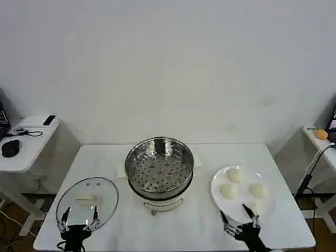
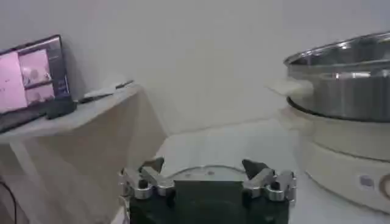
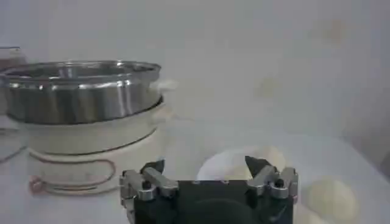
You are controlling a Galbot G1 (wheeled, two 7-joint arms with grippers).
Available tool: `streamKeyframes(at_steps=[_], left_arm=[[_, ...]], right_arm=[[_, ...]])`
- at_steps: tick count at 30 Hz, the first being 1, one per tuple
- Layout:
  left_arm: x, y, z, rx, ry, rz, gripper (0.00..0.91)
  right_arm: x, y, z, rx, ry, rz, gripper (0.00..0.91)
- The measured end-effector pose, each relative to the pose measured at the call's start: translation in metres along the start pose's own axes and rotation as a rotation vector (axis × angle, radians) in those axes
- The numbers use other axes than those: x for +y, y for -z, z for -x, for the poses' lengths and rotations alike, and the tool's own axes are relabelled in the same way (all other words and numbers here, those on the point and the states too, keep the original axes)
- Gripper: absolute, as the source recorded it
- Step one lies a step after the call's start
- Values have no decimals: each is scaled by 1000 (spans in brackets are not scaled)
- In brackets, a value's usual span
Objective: Take steamed baozi put them in steamer then cover it.
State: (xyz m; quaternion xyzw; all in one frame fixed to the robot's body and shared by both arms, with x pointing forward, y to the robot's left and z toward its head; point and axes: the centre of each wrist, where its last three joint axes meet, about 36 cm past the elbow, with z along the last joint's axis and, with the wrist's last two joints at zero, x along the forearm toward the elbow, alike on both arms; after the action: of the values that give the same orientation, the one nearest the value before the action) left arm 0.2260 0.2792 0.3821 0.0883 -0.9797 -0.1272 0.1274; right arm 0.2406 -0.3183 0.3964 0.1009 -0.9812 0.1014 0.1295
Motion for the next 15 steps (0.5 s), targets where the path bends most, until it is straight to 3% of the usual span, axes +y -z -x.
streamKeyframes(at_steps=[6,15], left_arm=[[0,7,3,-16,-19,43,907],[3,13,7,-38,-44,106,907]], right_arm=[[-47,20,8,67,-4,-190,907],[-130,55,34,188,96,-552,907]])
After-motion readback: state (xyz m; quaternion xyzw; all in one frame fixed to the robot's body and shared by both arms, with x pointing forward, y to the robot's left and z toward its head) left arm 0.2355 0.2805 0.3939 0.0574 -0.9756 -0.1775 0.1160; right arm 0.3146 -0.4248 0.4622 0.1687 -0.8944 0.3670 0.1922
